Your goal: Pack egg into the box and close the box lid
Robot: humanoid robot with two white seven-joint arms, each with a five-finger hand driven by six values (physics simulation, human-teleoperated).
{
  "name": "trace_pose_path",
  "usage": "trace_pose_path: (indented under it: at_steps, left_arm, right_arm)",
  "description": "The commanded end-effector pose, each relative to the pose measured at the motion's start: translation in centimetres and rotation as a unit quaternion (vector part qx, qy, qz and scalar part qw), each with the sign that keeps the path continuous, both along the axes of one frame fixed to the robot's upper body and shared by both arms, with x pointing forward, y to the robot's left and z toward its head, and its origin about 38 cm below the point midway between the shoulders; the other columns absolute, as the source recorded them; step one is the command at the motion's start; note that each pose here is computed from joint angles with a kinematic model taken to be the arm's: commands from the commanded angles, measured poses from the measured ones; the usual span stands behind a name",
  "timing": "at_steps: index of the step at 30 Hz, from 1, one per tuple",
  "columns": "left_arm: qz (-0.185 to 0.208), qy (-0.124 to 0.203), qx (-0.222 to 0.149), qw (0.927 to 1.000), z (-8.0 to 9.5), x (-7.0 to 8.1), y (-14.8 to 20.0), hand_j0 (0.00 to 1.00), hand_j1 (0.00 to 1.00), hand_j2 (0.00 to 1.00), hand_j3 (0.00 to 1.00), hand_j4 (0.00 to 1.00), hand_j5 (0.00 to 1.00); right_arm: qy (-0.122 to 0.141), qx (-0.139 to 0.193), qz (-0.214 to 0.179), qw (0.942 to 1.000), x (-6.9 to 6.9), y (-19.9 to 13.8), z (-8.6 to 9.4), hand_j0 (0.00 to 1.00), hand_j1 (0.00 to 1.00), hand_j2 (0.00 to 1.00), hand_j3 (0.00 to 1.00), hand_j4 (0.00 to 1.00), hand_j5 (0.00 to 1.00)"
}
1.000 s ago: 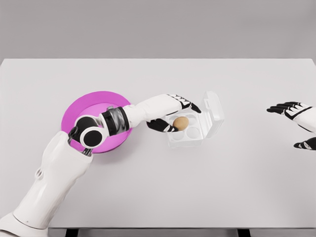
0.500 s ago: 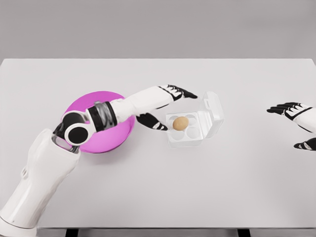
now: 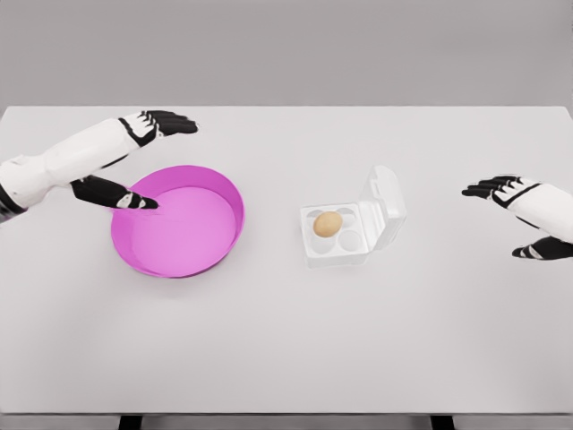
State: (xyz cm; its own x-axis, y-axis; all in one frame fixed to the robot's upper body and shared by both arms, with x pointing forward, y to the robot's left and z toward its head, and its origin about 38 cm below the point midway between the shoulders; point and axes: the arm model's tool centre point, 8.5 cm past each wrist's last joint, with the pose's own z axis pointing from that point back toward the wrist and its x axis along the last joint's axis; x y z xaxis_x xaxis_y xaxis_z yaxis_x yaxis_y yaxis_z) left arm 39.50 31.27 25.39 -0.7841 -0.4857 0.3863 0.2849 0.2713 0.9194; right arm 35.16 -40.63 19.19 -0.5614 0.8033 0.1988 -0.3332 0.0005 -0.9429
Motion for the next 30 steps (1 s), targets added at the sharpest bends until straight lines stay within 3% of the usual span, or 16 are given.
trace_pose_path:
  at_steps: [1,3,7,14,17,30]
  left_arm:
    - [0.047,-0.009,-0.012,0.9988,1.3,0.5,3.7,1.0,1.0,1.0,1.0,1.0,1.0]
    - [0.069,0.01,0.0,0.9976,0.3,0.6,5.4,1.0,1.0,1.0,1.0,1.0,1.0]
    - [0.076,0.03,0.023,0.9964,-1.3,0.0,5.9,1.0,1.0,1.0,1.0,1.0,1.0]
    - [0.076,0.034,0.022,0.9963,-1.7,-0.2,5.9,1.0,1.0,1.0,1.0,1.0,1.0]
    - [0.076,0.034,0.023,0.9963,-1.7,-0.2,5.9,1.0,1.0,1.0,1.0,1.0,1.0]
    - [0.076,0.033,0.025,0.9962,-1.7,-0.2,5.9,1.0,1.0,1.0,1.0,1.0,1.0]
  right_arm:
    - [0.043,-0.008,0.006,0.999,-0.1,0.5,-3.0,1.0,1.0,1.0,1.0,1.0,1.0]
    - [0.06,-0.009,0.015,0.998,1.5,1.3,-3.9,1.0,1.0,1.0,1.0,1.0,1.0]
    - [0.074,-0.031,0.004,0.9968,2.3,0.8,-5.0,1.0,1.0,1.0,1.0,1.0,1.0]
    - [0.086,-0.035,-0.01,0.9956,3.5,0.0,-5.6,1.0,1.0,1.0,1.0,1.0,1.0]
    - [0.088,-0.036,0.016,0.9953,4.4,2.1,-5.8,1.0,1.0,1.0,1.0,1.0,1.0]
    - [0.073,-0.04,0.043,0.9956,4.7,3.9,-4.8,1.0,1.0,1.0,1.0,1.0,1.0]
